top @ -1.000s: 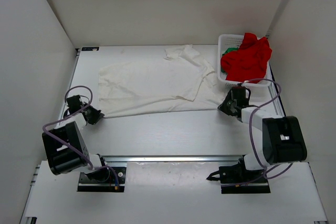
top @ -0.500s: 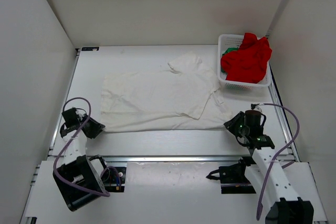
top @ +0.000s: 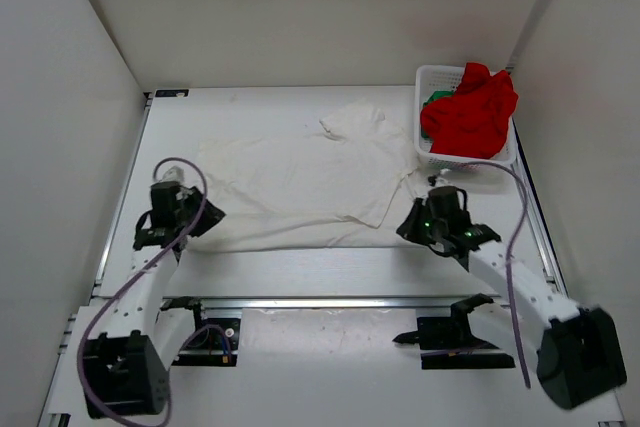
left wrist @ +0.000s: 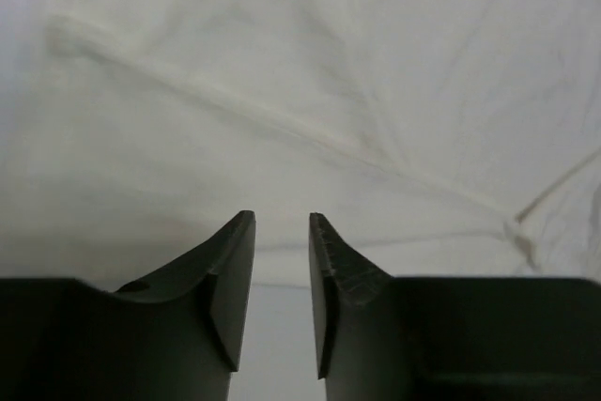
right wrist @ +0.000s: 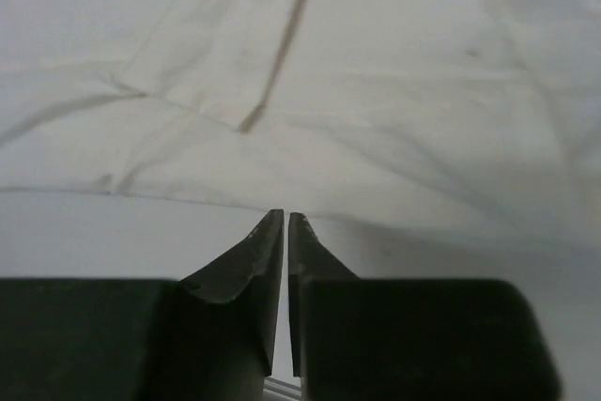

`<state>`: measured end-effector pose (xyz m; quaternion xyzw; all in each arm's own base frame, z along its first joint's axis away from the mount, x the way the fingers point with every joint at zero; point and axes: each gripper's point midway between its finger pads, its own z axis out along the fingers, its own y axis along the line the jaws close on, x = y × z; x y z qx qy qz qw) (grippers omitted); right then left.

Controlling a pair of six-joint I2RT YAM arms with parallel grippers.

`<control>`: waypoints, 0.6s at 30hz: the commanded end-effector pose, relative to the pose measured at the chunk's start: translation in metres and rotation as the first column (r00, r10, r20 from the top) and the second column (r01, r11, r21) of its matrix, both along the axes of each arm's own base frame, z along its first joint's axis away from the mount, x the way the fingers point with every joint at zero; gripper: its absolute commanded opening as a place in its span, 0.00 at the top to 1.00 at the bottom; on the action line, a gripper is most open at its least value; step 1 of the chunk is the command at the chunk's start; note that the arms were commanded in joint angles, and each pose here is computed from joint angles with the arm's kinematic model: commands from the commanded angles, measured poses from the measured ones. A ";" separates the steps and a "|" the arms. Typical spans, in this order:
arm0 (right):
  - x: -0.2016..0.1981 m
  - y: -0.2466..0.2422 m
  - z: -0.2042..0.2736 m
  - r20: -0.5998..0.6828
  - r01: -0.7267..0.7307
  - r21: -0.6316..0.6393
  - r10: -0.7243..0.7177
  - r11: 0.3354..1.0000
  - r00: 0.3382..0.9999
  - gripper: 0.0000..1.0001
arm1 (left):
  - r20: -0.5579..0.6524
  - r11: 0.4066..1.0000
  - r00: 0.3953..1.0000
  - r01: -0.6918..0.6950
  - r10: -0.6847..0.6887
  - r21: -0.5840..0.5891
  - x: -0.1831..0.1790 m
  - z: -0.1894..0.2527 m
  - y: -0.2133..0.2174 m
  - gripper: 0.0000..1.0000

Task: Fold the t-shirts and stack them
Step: Fold the folded rectangular tshirt in 1/3 of the way

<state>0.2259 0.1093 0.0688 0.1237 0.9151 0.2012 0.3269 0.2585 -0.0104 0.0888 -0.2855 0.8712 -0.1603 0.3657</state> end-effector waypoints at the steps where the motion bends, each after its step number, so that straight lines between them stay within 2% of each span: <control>1: 0.033 0.041 0.005 0.070 -0.143 -0.033 0.145 0.989 0.987 0.98 | 0.121 0.982 0.974 0.187 -0.190 0.037 0.029 0.035 -0.067 0.62; 3: 0.051 0.050 0.011 0.105 -0.162 -0.029 0.164 0.986 0.981 0.98 | 0.150 0.958 0.947 0.282 -0.285 0.042 0.037 0.051 -0.098 0.64; 4: 0.057 0.053 0.007 0.108 -0.162 -0.022 0.164 0.986 0.981 0.95 | 0.172 0.941 0.926 0.337 -0.336 0.023 0.040 0.058 -0.117 0.66; 8: 0.071 0.061 -0.003 0.075 -0.180 -0.026 0.181 0.983 0.981 0.74 | 0.242 0.912 0.885 0.410 -0.398 0.000 0.048 0.068 -0.154 0.65; 9: 0.069 0.060 -0.011 0.054 -0.178 -0.036 0.180 0.983 0.982 0.74 | 0.230 0.901 0.879 0.434 -0.417 -0.023 0.046 0.061 -0.159 0.66; 13: 0.066 0.061 -0.024 0.031 -0.168 -0.001 0.168 0.986 0.985 0.70 | 0.246 0.889 0.884 0.438 -0.398 -0.136 0.041 0.045 -0.152 0.67; 17: 0.062 0.064 -0.032 -0.004 -0.173 0.021 0.173 0.985 0.985 0.70 | 0.296 0.912 0.895 0.385 -0.332 -0.142 0.050 0.058 -0.125 0.68; 18: 0.065 0.065 -0.031 -0.001 -0.171 0.024 0.171 0.985 0.985 0.74 | 0.284 0.916 0.901 0.377 -0.328 -0.138 0.048 0.057 -0.121 0.68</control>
